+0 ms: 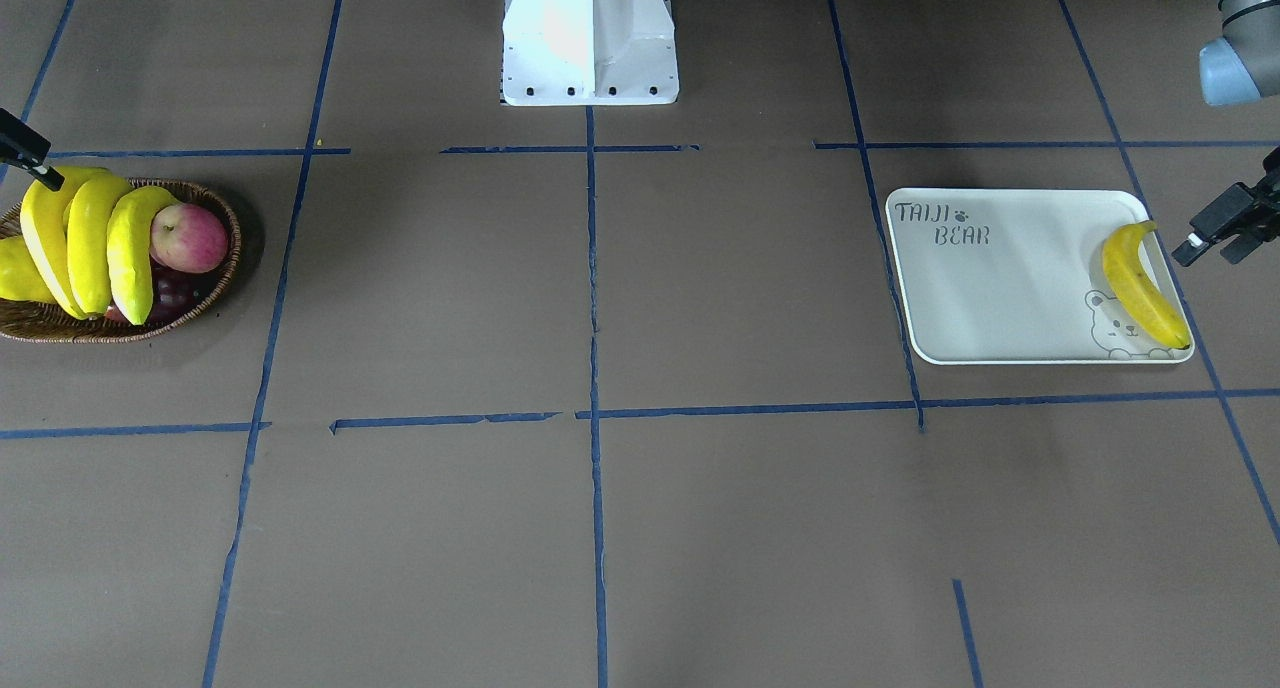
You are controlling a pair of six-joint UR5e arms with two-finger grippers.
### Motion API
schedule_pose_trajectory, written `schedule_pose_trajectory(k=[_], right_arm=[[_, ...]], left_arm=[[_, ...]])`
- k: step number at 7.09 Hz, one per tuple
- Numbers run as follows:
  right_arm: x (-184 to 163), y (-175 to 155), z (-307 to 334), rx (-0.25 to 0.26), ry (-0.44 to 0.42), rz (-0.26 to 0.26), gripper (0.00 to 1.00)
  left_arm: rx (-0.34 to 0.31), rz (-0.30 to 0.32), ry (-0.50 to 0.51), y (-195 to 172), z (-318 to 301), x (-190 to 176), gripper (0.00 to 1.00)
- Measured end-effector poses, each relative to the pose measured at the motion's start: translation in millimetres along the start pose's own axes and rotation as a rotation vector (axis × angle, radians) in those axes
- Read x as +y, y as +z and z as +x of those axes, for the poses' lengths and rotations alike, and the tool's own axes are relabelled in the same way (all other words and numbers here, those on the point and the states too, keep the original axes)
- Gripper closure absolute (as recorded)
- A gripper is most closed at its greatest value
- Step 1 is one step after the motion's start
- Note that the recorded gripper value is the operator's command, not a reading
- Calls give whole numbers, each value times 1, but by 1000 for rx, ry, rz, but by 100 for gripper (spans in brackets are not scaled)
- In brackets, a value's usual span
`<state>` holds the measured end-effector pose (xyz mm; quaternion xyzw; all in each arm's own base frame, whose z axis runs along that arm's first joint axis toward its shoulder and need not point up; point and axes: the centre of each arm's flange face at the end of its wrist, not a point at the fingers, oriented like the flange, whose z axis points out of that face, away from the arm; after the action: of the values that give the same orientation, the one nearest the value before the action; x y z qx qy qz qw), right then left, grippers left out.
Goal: Transfer all bananas from basket to plate
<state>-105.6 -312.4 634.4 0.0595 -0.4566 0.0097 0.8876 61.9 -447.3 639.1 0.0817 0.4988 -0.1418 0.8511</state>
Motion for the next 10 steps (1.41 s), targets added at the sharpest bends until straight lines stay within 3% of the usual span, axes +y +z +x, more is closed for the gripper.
schedule_pose_trajectory(k=[1,2,4,5,8,10], right_arm=[[-1,3,-5,-5,-3,-6,16],[-2,6,-9,-9,-2,-11,26],[-3,9,-13,-13,-4,-17,62],[-4,9,-14,-16,-6,-17,71],[-5,9,-16,-22,-15,-16,90],[-5,8,-17,-23,-17,-13,88]], left_arm=[[0,0,1,0,0,0,0],[0,0,0,0,0,0,0],[-1,-1,-1,0,-1,0,0],[-1,-1,-2,0,-1,0,0],[-2,-1,-2,0,-1,0,0],[-2,-2,-2,1,-1,0,0]])
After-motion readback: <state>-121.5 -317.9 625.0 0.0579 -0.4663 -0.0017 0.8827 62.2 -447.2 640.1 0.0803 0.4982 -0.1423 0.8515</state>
